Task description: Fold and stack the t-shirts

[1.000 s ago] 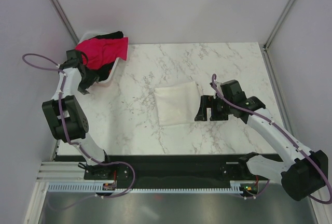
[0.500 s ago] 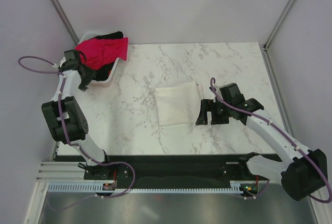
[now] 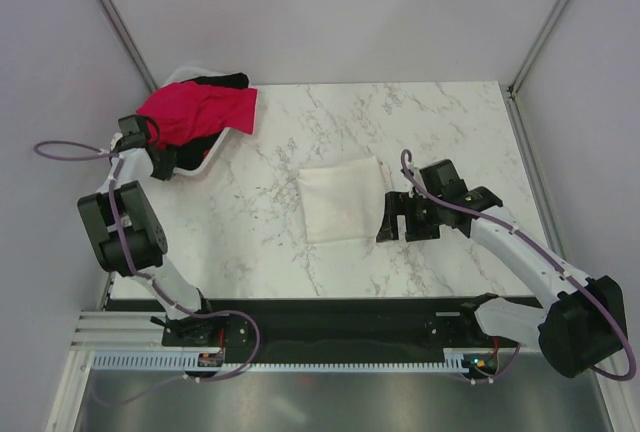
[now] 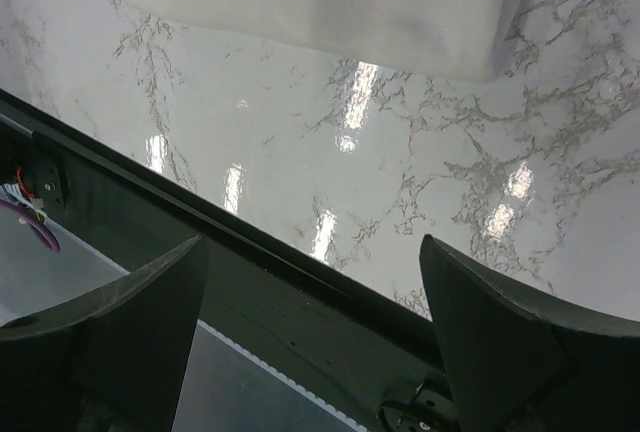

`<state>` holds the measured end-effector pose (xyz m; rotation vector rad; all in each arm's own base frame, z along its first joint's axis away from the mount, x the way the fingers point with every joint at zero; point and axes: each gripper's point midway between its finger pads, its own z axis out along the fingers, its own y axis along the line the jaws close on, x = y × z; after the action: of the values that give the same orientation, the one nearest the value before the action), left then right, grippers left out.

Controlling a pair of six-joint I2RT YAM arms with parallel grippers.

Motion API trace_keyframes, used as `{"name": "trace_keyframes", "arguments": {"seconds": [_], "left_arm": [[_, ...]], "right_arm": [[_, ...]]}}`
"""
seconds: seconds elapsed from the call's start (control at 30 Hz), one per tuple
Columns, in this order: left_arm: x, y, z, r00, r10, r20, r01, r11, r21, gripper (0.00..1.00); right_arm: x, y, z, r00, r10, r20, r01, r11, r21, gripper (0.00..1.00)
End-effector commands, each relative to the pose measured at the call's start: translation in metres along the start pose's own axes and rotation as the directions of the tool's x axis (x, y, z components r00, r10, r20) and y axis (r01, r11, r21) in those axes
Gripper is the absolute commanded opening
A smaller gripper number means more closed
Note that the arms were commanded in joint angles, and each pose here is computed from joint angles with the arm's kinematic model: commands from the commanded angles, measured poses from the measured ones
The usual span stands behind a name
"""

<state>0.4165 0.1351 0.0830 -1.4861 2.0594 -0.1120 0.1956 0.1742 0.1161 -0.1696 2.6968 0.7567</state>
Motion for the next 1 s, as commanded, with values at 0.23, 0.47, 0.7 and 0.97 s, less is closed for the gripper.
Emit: {"name": "trace_keyframes", "arguments": {"seconds": [0.23, 0.47, 0.7, 0.97], "left_arm": [[0.074, 0.122, -0.145, 0.994, -0.111, 0.007, 0.112, 0.992, -0.05, 0.08], [0.082, 0.161, -0.238, 0.946, -0.234, 0.224, 0.214, 0.971, 0.111, 1.0], [0.064, 0.138, -0.291, 0.923, -0.256, 0.287, 0.178, 0.946, 0.27, 1.0], [0.084, -0.006, -0.258, 0.997, 0.032, -0.066, 0.017, 0.775, 0.632, 0.96]], "right_arm": [[-0.037, 0.023, 0.011, 0.998, -0.03, 0.059, 0.035, 0.996, -0.082, 0.94], [-0.031, 0.027, 0.011, 0.999, -0.031, 0.038, 0.035, 0.993, -0.109, 0.94], [-0.011, 0.019, 0.004, 0.999, -0.042, 0.032, 0.045, 0.994, -0.096, 0.94], [-0.008, 0.017, 0.006, 0.999, -0.003, 0.043, 0.007, 0.996, -0.093, 0.94]]}}
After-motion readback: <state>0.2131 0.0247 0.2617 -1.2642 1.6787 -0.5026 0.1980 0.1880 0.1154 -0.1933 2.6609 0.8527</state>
